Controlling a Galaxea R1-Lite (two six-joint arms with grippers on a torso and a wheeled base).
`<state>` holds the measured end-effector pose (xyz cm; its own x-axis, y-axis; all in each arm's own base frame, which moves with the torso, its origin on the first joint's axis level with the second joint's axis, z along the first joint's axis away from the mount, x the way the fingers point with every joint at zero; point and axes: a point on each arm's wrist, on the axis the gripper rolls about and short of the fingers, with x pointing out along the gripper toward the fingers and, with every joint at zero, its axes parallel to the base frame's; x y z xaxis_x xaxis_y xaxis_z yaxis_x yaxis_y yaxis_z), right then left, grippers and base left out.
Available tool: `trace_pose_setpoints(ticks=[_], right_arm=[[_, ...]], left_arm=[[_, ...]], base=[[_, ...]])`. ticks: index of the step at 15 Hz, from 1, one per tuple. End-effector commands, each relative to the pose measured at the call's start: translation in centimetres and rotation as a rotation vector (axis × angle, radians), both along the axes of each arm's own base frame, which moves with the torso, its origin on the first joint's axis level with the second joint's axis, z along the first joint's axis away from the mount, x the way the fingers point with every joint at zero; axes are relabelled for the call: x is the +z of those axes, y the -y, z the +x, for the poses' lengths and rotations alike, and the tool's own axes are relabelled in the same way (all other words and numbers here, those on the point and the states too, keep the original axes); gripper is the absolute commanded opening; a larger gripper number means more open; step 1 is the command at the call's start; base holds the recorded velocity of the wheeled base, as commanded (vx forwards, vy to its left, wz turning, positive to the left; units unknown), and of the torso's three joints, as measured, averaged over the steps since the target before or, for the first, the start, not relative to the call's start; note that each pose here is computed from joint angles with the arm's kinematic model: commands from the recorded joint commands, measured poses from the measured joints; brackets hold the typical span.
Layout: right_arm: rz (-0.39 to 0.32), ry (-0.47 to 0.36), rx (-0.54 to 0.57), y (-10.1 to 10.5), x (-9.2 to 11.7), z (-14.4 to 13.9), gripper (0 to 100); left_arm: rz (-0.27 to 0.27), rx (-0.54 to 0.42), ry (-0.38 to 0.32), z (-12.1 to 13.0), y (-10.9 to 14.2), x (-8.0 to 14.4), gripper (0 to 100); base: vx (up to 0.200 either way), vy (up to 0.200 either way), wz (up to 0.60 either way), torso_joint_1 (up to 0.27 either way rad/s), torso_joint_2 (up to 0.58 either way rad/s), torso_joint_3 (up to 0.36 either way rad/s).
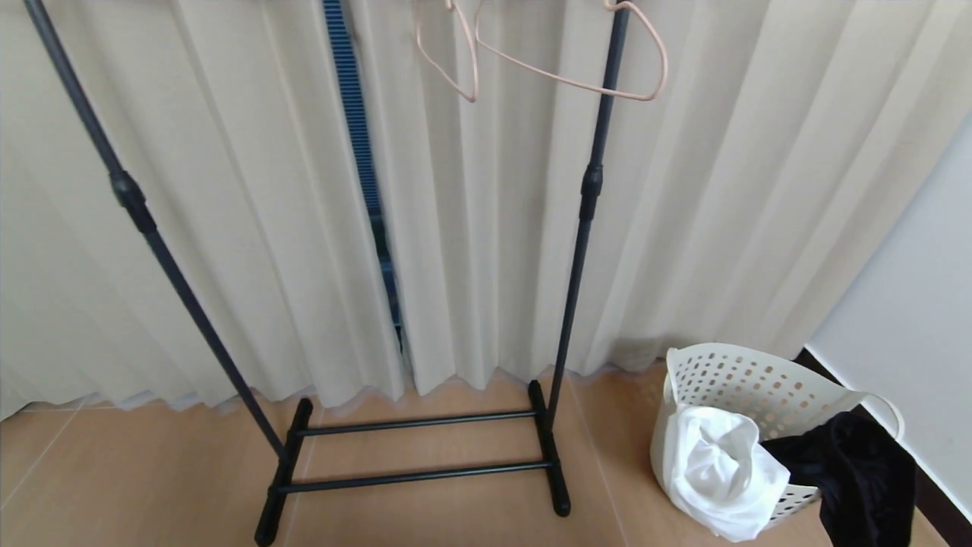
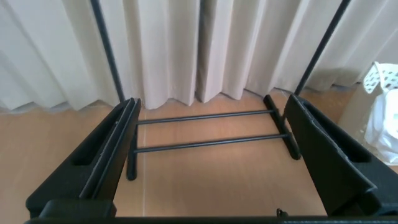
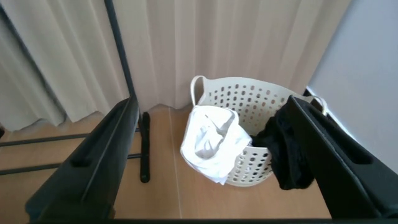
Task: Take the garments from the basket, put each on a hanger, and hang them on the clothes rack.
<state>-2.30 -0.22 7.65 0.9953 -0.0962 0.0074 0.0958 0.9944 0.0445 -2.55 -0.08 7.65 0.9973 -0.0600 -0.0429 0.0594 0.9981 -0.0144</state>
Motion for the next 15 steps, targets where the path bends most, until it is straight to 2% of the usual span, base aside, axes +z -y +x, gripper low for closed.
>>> trace_pose_setpoints(ticks=[1,4,6,14,15], right_arm=[[0.001,0.000,0.000,0.00,0.00,0.00,100],[0.002,0.000,0.000,0.00,0.00,0.00,100],[0.004,0.001,0.000,0.00,0.00,0.00,100],[0.004,0.001,0.000,0.00,0.00,0.00,100],[0.005,0.001,-0.002,0.00,0.00,0.00,100]], left_arm=[[-0.001,-0.001,-0.002,0.01,0.00,0.00,100],[-0.002,-0.001,0.000,-0.01,0.00,0.04,100],[0.000,-0.001,-0.002,0.01,0.00,0.00,100],[-0.001,-0.001,-0.002,0.01,0.00,0.00,100],[-0.003,-0.001,0.000,-0.01,0.00,0.04,100]], base=[[0.000,0.000,-0.60,-0.002,0.00,0.012],[0.000,0.000,-0.60,-0.001,0.00,0.002],[0.000,0.000,0.00,0.000,0.00,0.000],[0.000,-0.200,0.00,0.001,0.00,0.004],[0.200,0.000,0.00,0.007,0.01,-0.002]])
